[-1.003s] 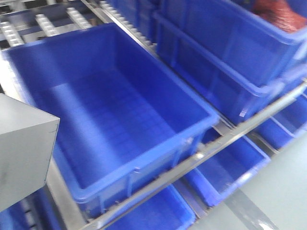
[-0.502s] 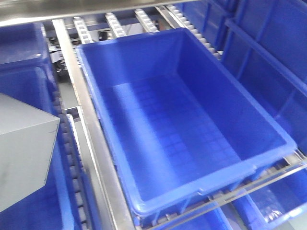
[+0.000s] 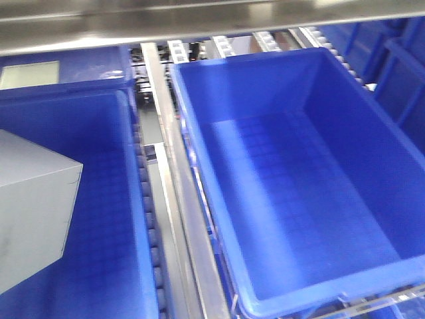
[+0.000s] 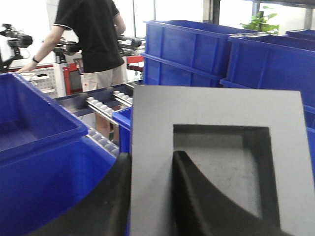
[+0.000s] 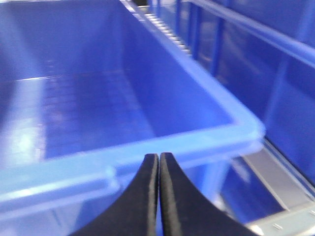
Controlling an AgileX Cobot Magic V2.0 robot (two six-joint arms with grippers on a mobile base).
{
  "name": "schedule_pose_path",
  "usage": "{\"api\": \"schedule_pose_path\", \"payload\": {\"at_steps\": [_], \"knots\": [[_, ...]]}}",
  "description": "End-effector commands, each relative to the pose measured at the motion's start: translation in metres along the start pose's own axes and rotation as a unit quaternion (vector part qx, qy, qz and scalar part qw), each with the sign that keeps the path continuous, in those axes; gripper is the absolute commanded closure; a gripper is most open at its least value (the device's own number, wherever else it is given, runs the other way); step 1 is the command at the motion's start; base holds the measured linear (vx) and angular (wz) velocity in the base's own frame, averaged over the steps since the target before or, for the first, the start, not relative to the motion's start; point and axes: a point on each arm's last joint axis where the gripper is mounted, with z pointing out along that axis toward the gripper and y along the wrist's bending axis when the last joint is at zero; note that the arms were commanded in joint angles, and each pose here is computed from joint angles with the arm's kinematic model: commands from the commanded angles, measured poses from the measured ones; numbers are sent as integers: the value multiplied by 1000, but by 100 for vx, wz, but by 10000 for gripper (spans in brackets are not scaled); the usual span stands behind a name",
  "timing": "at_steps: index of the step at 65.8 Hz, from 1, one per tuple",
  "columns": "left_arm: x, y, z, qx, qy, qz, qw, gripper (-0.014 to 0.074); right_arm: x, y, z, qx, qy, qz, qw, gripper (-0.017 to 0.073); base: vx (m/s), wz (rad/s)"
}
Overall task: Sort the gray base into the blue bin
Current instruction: 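Turn and approach the shelf of empty blue bins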
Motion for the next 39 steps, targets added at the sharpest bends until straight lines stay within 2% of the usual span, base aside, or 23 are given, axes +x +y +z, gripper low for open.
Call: {"api": "schedule_pose_path", "payload": {"at_steps": [1,39], "knots": [[-18,0,-2,0,-64,-12,998,600,-6,0,0,1,-35,-7,999,564,2,21],[-18,0,-2,0,-64,-12,998,600,-6,0,0,1,-35,-7,999,564,1,13]]}}
